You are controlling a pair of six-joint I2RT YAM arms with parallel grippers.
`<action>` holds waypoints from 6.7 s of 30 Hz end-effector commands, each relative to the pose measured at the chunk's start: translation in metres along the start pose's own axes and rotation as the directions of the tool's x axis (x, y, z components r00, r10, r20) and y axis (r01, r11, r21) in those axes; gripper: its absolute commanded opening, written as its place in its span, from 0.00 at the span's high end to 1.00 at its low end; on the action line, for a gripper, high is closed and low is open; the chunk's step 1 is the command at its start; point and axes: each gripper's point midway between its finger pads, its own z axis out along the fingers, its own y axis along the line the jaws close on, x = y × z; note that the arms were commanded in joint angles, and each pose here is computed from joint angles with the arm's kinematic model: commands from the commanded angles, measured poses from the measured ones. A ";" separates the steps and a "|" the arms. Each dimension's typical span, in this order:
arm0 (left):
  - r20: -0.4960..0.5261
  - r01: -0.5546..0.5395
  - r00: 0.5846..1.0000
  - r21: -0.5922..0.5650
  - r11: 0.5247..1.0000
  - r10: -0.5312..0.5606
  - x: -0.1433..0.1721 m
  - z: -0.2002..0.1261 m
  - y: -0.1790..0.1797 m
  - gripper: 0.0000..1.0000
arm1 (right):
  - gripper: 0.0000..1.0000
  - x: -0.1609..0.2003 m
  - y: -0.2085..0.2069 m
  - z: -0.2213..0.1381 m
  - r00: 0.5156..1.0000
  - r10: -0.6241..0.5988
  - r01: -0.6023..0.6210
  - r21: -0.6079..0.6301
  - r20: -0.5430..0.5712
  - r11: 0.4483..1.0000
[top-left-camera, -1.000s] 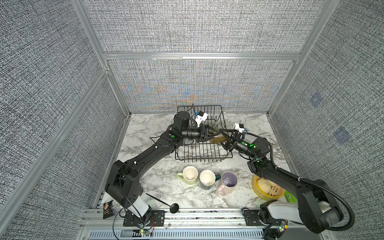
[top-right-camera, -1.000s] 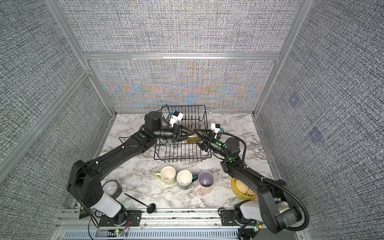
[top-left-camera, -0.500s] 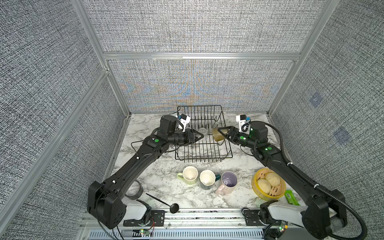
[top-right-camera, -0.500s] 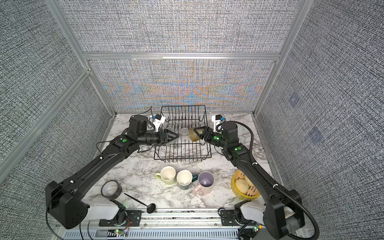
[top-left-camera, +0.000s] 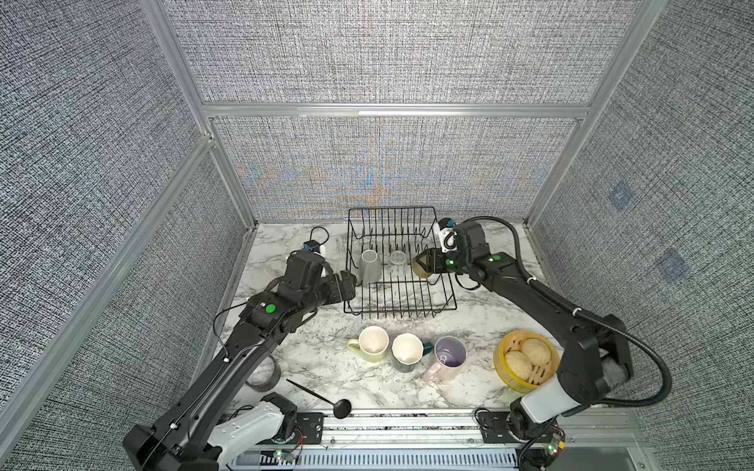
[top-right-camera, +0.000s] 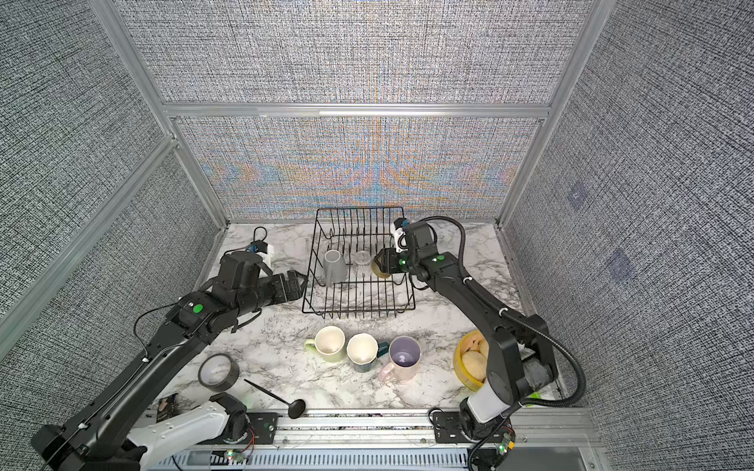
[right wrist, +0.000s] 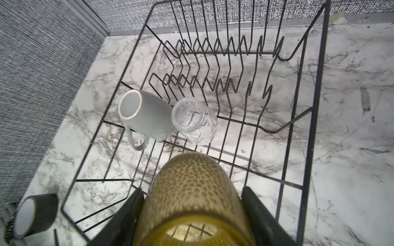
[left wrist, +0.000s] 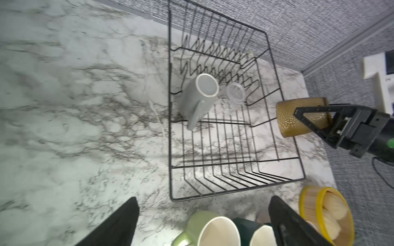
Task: Load cups into a dish rack
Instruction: Pick up the cup from the bottom-left of the table, then place the cup upside down at the dish rack, then pick up the cup from the center of the table.
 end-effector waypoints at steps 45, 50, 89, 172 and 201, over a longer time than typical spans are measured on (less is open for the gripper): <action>0.000 -0.124 0.992 -0.291 0.949 0.129 0.033 0.015 0.076 0.01 | 0.44 0.020 -0.064 0.124 0.977 -0.139 0.179 0.274 -0.159 0.945; 0.004 -0.122 0.992 -0.299 0.946 0.129 0.034 0.015 0.078 0.01 | 0.38 0.019 -0.066 0.125 0.976 -0.141 0.185 0.285 -0.167 0.941; -0.271 -0.007 0.960 0.199 0.980 0.062 0.111 0.035 0.004 0.18 | 0.01 -0.026 -0.076 -0.043 0.990 -0.062 -0.009 0.496 0.126 0.869; -0.061 -0.096 0.991 0.307 0.947 0.120 0.036 -0.026 -0.067 1.00 | 0.03 0.021 0.040 -0.123 0.931 0.309 -0.202 -0.428 0.196 0.881; -0.376 0.299 0.924 0.826 0.477 0.073 0.001 -0.037 -0.193 1.00 | 0.25 0.053 0.140 -0.190 0.895 -0.062 0.415 -0.773 0.442 0.481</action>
